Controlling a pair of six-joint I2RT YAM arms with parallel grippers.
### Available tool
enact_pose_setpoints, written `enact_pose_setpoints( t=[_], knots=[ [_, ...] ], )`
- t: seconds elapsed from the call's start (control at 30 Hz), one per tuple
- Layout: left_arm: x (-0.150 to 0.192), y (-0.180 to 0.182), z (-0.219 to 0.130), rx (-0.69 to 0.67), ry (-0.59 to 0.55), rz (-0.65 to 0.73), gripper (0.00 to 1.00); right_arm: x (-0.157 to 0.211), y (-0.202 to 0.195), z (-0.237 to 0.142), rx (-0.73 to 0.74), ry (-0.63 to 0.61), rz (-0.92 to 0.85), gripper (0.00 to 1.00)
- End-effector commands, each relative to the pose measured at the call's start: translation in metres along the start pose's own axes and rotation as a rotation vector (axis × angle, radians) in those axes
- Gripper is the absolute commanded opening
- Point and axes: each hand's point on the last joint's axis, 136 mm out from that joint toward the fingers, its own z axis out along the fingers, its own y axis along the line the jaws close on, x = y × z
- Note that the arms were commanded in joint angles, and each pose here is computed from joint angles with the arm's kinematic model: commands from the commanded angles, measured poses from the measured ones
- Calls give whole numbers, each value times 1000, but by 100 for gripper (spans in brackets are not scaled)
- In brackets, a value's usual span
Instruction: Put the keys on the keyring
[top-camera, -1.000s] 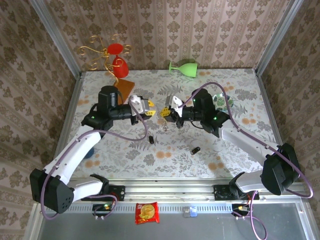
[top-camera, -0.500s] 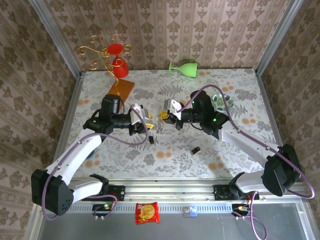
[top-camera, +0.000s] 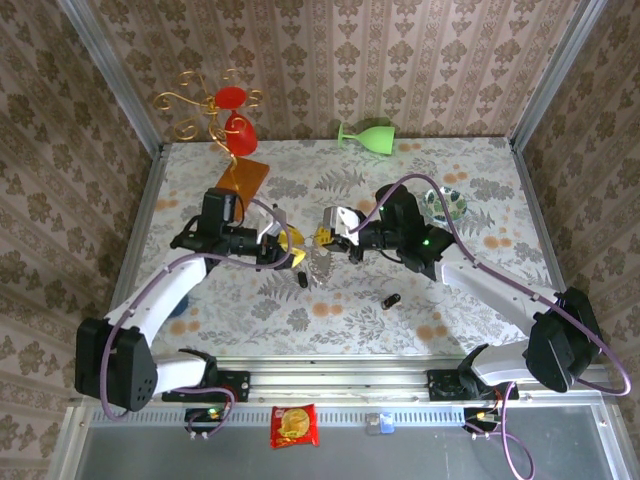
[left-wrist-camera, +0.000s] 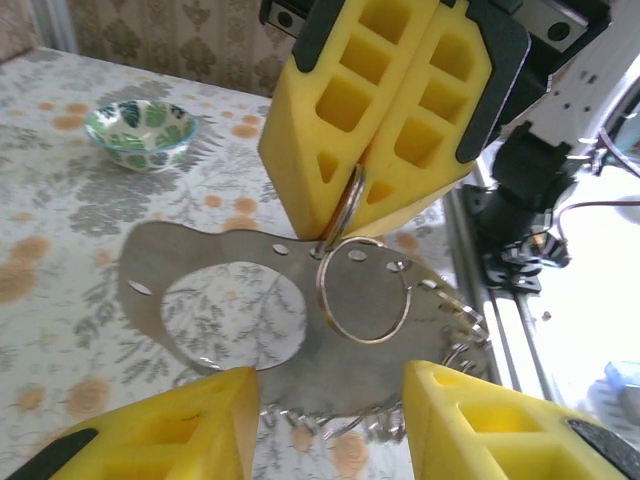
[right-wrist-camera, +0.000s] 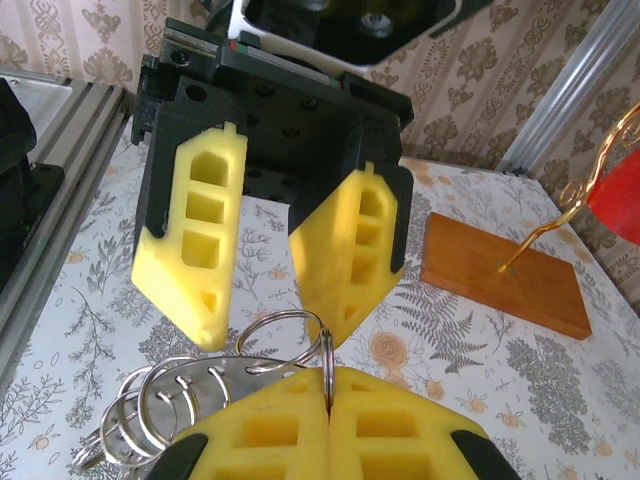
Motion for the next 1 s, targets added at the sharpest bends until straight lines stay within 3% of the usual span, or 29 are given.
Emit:
enact_pose_setpoints(
  t=[0.0, 0.33, 0.77, 0.83, 0.97],
  knots=[
    [-16, -18, -3, 106, -47, -34, 42, -4, 0, 1, 10, 5, -47, 0],
    [-26, -28, -4, 162, -74, -22, 36, 2, 5, 9, 10, 43, -77, 0],
    [-21, -34, -1, 143, -20, 5, 9, 2, -2, 13, 44, 50, -79, 0],
    [-21, -36, -2, 135, -14, 34, 11, 3, -3, 13, 50, 56, -76, 0],
    [-21, -43, -6, 128, -12, 68, 33, 4, -3, 12, 54, 58, -75, 0]
  ],
)
